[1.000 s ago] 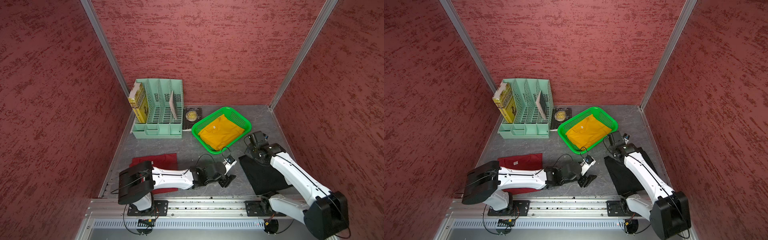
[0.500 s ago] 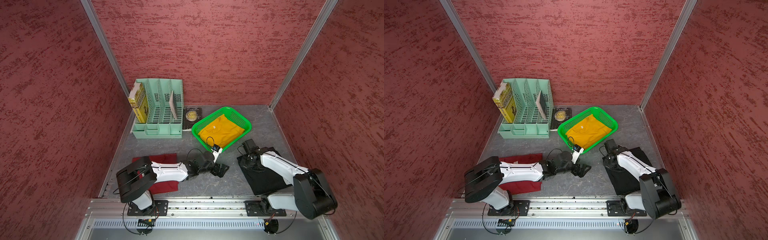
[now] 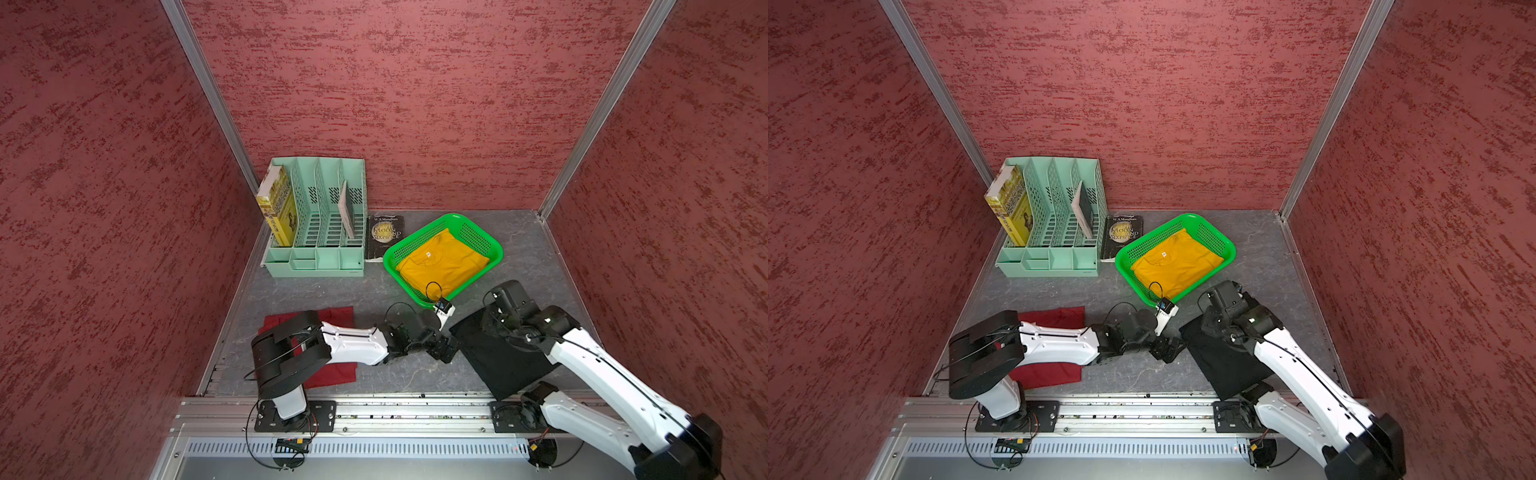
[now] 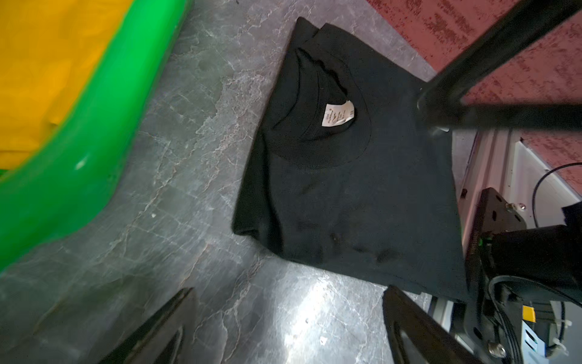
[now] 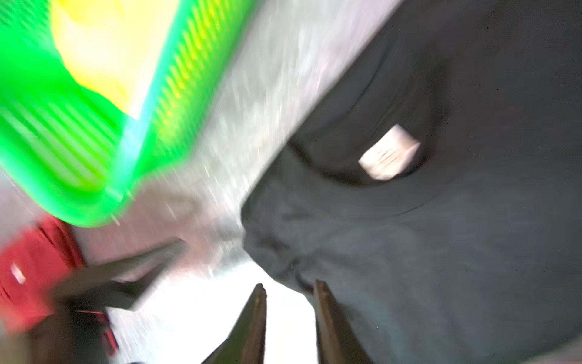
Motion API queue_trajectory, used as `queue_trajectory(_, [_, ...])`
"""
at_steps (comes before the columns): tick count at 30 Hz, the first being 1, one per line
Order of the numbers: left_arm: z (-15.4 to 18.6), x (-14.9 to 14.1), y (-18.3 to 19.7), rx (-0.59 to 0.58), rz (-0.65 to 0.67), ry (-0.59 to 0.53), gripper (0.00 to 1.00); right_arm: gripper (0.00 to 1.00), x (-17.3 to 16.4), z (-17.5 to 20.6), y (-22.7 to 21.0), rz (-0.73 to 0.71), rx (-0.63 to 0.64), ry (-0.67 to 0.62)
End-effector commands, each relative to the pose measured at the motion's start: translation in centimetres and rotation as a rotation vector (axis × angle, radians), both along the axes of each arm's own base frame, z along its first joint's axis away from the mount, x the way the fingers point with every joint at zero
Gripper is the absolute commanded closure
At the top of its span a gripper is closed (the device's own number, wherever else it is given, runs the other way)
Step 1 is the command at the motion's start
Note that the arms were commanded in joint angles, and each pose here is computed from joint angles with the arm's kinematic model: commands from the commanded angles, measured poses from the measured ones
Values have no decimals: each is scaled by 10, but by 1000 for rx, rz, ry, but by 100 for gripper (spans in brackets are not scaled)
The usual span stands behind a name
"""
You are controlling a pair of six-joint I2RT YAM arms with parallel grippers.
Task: Put the folded t-shirts into the basket
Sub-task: Pick up the T-shirt from the center of the board.
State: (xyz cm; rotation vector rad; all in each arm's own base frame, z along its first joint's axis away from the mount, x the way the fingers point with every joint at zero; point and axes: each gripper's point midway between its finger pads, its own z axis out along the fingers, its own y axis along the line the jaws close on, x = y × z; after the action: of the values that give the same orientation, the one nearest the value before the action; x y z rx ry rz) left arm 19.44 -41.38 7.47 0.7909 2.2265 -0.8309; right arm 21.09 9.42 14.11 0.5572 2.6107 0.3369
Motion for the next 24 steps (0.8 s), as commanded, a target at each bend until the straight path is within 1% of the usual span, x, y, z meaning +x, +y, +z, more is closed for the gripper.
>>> queue_trajectory(1, [-1,10,-9,30,12,8,8,67,2,25,-54,-215,-176,-73])
queue_trajectory(5, [-18,23,-12,69,48,77,12,65,10,38,-61,-271,-164,-106])
queue_trajectory(8, [-27,34,-11,116,83,71,14,64,17,41,-61,-276,-155,-114])
queue_trajectory(12, [-40,31,-16,155,59,114,17,63,24,35,-64,-289,-163,-84])
queue_trajectory(14, [-47,29,-19,150,51,126,25,63,28,30,-66,-296,-162,-68])
queue_trajectory(16, [-53,30,-23,149,47,139,28,63,33,25,-68,-306,-159,-49])
queue_trajectory(17, [-54,31,-25,149,45,141,32,62,35,21,-69,-311,-156,-37])
queue_trajectory(19, [-60,29,-31,147,22,160,49,62,42,14,-70,-318,-143,-15])
queue_trajectory(22, [-57,15,-45,87,-57,183,79,40,51,1,-79,-340,-147,39])
queue_trajectory(23, [-52,9,-51,65,-93,172,91,32,55,-3,-82,-346,-149,50])
queue_trajectory(24, [-47,3,-55,48,-126,158,98,28,58,-8,-84,-349,-140,72])
